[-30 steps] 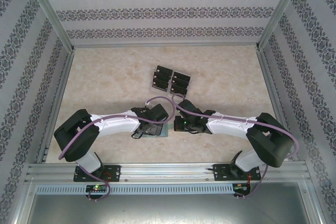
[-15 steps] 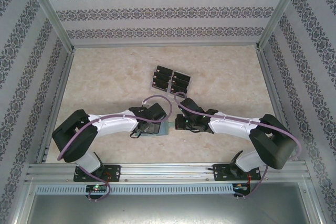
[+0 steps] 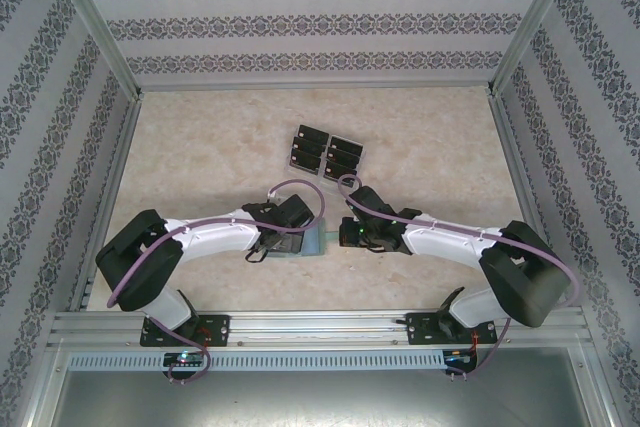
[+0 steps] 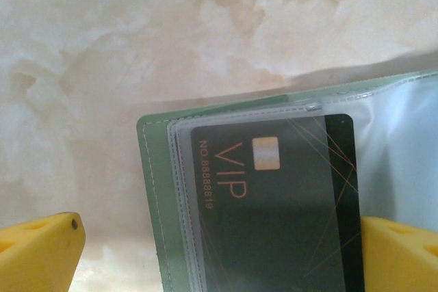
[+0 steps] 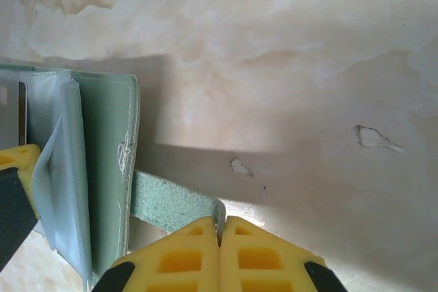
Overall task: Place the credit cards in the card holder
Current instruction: Move the card holder to the center of the table, then insert the credit card into the card slot, then flip over the object at the center of the table.
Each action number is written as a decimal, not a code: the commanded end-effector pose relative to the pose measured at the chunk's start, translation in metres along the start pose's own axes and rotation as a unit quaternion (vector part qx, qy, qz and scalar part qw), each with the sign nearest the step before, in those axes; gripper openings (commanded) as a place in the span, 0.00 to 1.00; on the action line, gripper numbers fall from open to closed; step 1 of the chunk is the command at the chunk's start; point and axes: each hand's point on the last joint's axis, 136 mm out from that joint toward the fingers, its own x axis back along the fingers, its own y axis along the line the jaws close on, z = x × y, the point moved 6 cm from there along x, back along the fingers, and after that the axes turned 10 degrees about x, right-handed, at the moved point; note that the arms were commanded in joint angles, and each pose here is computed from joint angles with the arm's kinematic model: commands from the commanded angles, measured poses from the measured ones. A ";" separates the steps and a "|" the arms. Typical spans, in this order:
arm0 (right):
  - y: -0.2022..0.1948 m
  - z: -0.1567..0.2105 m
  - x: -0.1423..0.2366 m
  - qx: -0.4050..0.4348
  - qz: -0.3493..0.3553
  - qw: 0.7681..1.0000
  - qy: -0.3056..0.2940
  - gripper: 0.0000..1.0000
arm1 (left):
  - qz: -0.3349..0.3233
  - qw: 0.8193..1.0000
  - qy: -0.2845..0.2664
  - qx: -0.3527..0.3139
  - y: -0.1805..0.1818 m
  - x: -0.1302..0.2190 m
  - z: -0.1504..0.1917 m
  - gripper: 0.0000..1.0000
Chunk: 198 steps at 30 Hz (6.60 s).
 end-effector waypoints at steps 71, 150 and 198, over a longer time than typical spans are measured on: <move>-0.038 -0.007 0.005 0.052 0.014 0.999 0.004 0.00 | 0.009 0.999 -0.030 0.037 -0.006 -0.014 -0.037 1.00; 0.030 -0.008 -0.035 0.023 -0.089 0.994 0.054 0.44 | 0.040 0.997 0.003 0.067 0.025 -0.012 0.010 1.00; 0.122 -0.043 -0.054 0.079 -0.175 0.979 0.069 0.53 | 0.042 0.976 -0.099 0.190 0.079 0.056 -0.011 1.00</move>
